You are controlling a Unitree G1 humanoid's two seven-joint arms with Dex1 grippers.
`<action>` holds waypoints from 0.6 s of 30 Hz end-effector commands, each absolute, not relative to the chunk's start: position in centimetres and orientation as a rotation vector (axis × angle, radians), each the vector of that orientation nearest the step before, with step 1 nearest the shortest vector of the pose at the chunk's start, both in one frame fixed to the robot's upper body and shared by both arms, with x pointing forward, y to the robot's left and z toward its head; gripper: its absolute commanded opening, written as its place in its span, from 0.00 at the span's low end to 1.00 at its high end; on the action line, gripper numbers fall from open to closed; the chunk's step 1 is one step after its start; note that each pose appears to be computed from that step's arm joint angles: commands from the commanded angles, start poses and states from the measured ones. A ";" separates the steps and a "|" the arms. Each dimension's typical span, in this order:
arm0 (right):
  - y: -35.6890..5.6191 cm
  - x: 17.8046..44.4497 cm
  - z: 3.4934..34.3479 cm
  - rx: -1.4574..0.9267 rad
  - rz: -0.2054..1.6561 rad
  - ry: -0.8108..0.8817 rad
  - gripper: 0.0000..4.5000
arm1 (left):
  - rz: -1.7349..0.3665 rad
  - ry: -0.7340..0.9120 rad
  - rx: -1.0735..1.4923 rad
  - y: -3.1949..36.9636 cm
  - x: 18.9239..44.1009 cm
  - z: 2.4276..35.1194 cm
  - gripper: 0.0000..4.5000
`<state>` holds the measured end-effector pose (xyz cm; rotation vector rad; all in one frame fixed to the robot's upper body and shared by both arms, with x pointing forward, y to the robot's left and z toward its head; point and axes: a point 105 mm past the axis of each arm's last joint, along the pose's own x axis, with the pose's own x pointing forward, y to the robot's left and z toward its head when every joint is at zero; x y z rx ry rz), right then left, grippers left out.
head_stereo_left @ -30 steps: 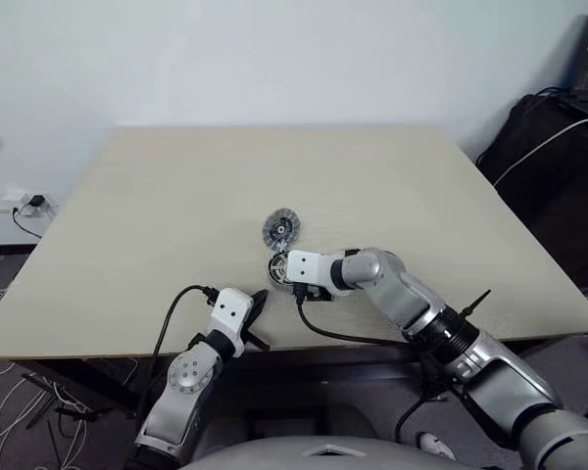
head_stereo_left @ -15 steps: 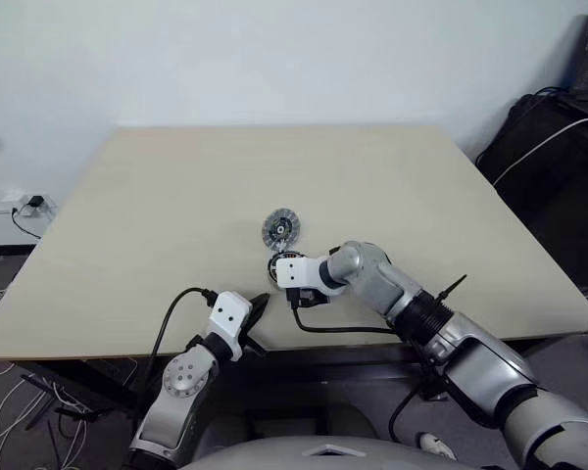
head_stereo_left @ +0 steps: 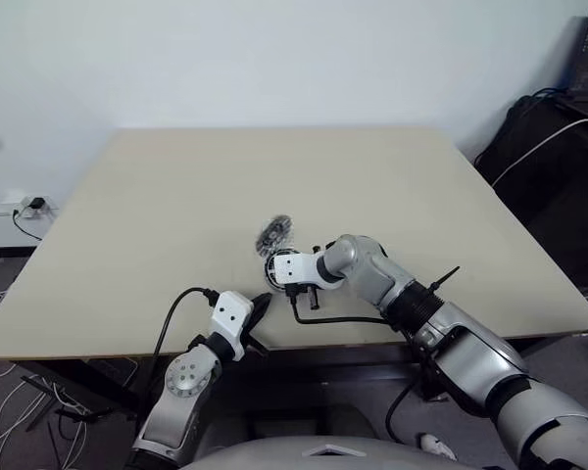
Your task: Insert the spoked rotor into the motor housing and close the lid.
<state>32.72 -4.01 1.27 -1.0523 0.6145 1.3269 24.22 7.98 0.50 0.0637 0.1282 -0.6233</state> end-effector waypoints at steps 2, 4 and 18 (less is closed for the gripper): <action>-4.9 33.5 1.5 -1.056 1.262 0.631 0.00 | -0.626 0.062 0.070 7.5 24.8 2.0 0.00; -4.9 33.6 1.5 -1.024 1.233 0.624 0.00 | -0.625 0.063 0.069 7.4 24.8 2.0 0.00; -6.1 30.3 4.7 -0.470 0.848 0.610 0.00 | -0.617 0.086 0.055 7.3 24.6 1.3 0.00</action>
